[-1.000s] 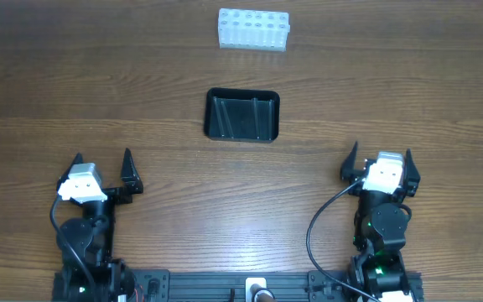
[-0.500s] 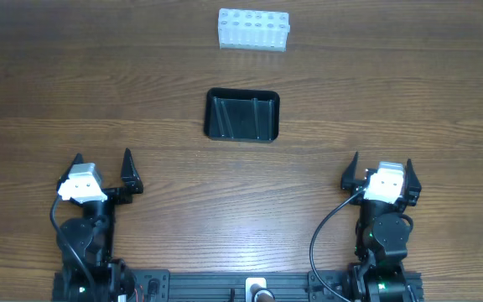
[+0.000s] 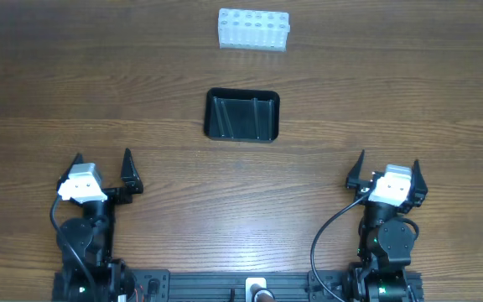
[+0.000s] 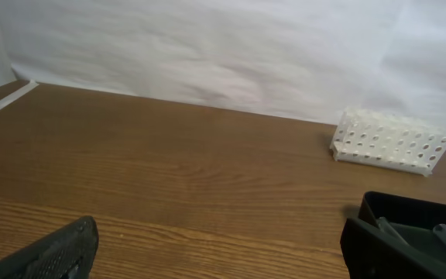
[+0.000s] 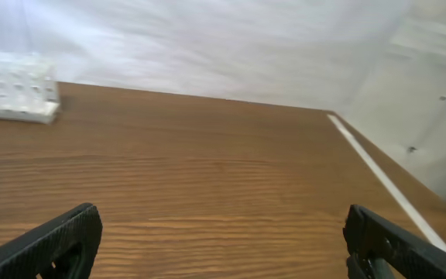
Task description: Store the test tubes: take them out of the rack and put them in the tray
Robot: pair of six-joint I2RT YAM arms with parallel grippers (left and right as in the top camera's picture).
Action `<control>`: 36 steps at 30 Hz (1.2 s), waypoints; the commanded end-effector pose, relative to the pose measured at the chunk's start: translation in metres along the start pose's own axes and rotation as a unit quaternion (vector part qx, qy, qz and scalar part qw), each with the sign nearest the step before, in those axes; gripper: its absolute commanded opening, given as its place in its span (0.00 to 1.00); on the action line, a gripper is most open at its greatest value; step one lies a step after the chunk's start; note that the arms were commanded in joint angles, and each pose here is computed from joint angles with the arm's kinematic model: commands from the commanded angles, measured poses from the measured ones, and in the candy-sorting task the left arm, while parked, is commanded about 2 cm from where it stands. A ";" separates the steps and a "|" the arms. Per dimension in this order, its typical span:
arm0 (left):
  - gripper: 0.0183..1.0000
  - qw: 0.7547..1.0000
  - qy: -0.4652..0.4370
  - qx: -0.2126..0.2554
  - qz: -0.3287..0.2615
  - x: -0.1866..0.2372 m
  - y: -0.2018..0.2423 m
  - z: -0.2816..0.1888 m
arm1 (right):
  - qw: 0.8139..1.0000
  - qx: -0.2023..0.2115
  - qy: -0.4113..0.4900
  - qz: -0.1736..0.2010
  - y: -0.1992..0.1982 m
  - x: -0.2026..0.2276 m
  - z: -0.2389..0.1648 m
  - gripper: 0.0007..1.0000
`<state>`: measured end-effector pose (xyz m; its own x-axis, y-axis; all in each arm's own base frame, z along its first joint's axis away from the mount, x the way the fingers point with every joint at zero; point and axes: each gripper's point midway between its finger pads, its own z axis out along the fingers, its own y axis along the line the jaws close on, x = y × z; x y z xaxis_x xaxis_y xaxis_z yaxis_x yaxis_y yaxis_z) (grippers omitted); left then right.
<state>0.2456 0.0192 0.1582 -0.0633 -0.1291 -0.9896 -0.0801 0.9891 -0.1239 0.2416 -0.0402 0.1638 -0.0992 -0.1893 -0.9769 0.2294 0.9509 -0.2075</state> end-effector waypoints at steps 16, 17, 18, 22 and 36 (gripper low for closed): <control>1.00 1.000 0.004 0.004 0.005 0.003 -0.001 0.000 | 0.993 -0.118 -0.009 0.028 0.040 -0.001 -0.005 0.99; 1.00 1.000 0.004 0.004 0.005 0.003 -0.001 0.000 | 0.993 -0.118 -0.009 0.028 0.040 -0.001 -0.005 0.99; 1.00 1.000 0.004 0.004 0.005 0.003 -0.001 0.000 | 0.993 -0.118 -0.009 0.028 0.040 -0.001 -0.005 0.99; 1.00 1.000 0.004 0.004 0.005 0.003 -0.001 0.000 | 0.993 -0.118 -0.009 0.028 0.040 -0.001 -0.005 0.99; 1.00 1.000 0.004 0.004 0.005 0.003 -0.001 0.000 | 0.993 -0.118 -0.009 0.028 0.040 -0.001 -0.005 0.99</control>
<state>0.2456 0.0192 0.1582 -0.0633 -0.1291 -0.9896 -0.0801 0.9891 -0.1239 0.2465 -0.0012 0.1584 -0.0751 -0.1494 -0.9859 0.0064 0.9886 -0.1503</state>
